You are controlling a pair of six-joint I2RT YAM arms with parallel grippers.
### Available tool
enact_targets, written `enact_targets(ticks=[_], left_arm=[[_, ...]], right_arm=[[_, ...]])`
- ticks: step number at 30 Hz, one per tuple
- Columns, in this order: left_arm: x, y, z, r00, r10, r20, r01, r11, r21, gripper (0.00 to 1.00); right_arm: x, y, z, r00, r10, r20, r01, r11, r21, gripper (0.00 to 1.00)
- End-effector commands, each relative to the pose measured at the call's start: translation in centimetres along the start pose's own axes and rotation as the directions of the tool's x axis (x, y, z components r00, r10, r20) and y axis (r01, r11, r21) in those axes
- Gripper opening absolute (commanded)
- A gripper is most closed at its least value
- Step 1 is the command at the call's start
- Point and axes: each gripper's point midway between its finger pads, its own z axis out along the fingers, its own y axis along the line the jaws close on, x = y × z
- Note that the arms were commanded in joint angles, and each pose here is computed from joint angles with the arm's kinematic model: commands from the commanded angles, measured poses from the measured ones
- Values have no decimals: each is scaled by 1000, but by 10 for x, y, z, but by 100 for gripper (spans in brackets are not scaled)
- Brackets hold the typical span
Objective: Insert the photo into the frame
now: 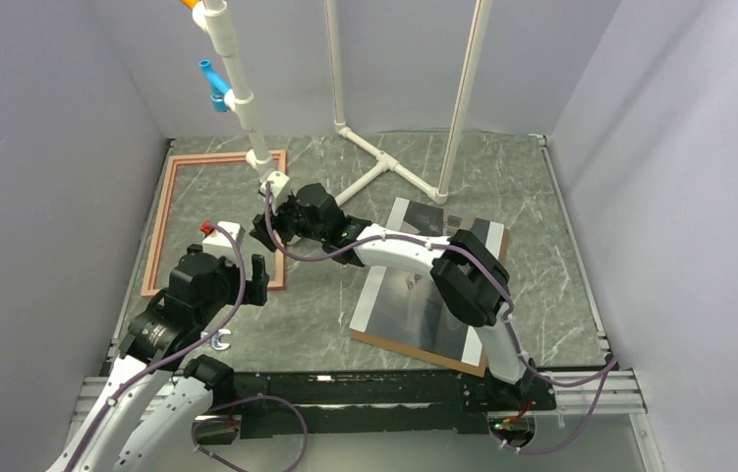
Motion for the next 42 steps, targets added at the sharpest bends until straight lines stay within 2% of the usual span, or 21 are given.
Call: enact_targets(ticks=[1, 4, 9, 19, 26, 32, 37, 42], left_arm=[[-8, 2, -2, 999, -16, 37, 16, 1000, -16, 100], [-10, 4, -5, 999, -20, 44, 21, 1000, -20, 99], [-19, 5, -16, 995, -29, 100, 31, 999, -15, 99], [-40, 10, -48, 949, -82, 304, 79, 997, 21, 99], [-44, 14, -58, 932, -105, 346, 104, 994, 20, 99], [-44, 18, -61, 927, -114, 356, 121, 993, 2, 99], [-44, 22, -63, 923, -120, 366, 133, 991, -10, 99], [-44, 23, -64, 921, -123, 370, 138, 990, -15, 99]], right_arm=[[-29, -124, -8, 995, -14, 99, -21, 939, 343, 78], [-31, -123, -3, 993, -31, 112, -12, 932, 363, 88], [-33, -109, 0, 982, -136, 129, 75, 917, 393, 97], [-42, -94, 29, 978, -156, 137, 100, 931, 351, 95], [-48, -50, 27, 945, -276, 174, 189, 898, 398, 94], [-50, -39, 4, 949, -217, 227, 99, 892, 441, 92], [-53, -23, -19, 954, -159, 254, 51, 921, 387, 91], [-57, 5, -30, 951, -122, 282, 45, 963, 266, 89]])
